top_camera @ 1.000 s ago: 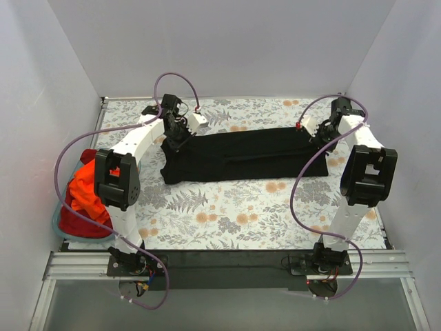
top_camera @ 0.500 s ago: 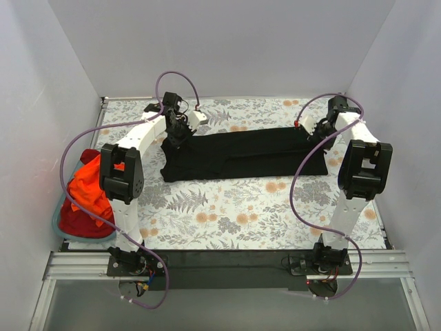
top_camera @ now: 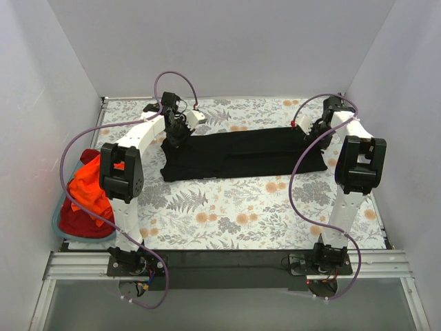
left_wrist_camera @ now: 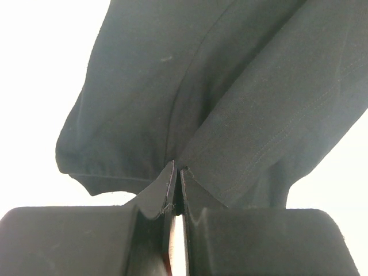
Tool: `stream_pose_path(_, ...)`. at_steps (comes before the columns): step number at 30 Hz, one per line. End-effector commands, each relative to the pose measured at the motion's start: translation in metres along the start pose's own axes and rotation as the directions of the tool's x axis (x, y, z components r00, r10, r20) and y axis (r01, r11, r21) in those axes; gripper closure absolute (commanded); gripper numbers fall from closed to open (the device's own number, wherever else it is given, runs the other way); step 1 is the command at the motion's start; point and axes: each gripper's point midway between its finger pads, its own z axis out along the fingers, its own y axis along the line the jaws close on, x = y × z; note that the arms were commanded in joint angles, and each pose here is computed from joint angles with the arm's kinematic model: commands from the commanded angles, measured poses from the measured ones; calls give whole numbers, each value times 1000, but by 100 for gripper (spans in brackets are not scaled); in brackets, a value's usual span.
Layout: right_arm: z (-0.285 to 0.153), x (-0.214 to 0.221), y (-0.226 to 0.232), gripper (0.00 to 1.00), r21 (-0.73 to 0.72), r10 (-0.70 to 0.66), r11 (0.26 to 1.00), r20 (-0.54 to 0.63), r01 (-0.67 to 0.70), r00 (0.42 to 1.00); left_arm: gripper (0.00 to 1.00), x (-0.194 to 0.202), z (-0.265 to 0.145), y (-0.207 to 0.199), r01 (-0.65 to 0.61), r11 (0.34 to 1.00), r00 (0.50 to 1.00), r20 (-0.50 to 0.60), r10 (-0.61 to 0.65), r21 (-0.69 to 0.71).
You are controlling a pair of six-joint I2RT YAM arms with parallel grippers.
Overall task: Fold and stack the t-shirts
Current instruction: Fold the tshirt
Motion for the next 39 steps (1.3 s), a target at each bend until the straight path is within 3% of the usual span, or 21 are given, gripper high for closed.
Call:
stream_pose_path(1, -8, -4, -13, 99, 40, -1, 999, -2, 1, 1000, 100, -3, -3, 15, -17, 999, 1000, 13, 17, -48)
stream_pose_path(7, -6, -2, -14, 98, 46, 22, 999, -14, -22, 1000, 100, -2, 6, 17, -12, 999, 1000, 4, 12, -40)
stream_pose_path(8, -6, -2, -17, 93, 54, 36, 998, -18, -34, 999, 98, -1, 8, 18, 2, 999, 1000, -1, -2, -47)
stream_pose_path(9, -7, -3, -20, 71, 63, 47, 997, -20, -45, 999, 94, 1, 10, 21, 14, 998, 1000, -3, -14, -56)
stream_pose_path(10, -10, -2, -22, 59, 73, 78, 994, -23, -76, 997, 78, -1, 8, 24, 31, 998, 999, 7, -31, -57)
stream_pose_path(12, -21, -4, -26, 37, 98, 109, 989, -2, -108, 994, 64, -3, -3, 34, 146, 988, 989, 46, -144, -53)
stream_pose_path(13, -28, 0, -27, 35, 104, 140, 985, 11, -140, 990, 54, -8, -16, 34, 197, 980, 979, 67, -195, -23)
stream_pose_path(15, -45, 5, -23, 32, 98, 222, 969, 58, -227, 973, 45, -8, -32, 29, 319, 945, 939, 112, -325, 71)
stream_pose_path(18, -54, 9, 0, 33, -4, 343, 939, 79, -344, 936, 42, 5, -53, 11, 419, 896, 893, 116, -436, 146)
stream_pose_path(20, -55, 17, 13, 33, -57, 423, 906, 74, -420, 903, 30, 18, -57, -6, 481, 860, 859, 108, -501, 167)
stream_pose_path(25, -48, 20, 40, 33, -204, 602, 787, 49, -582, 797, 27, 46, -46, -33, 568, 797, 808, 46, -587, 203)
stream_pose_path(27, -42, 20, 45, 32, -228, 627, 763, 32, -605, 778, 26, 55, -42, -40, 607, 766, 781, 23, -625, 211)
stream_pose_path(39, -1, 48, 55, 34, -224, 701, 677, -95, -701, 707, 26, 83, -15, -48, 659, 732, 748, -44, -663, 174)
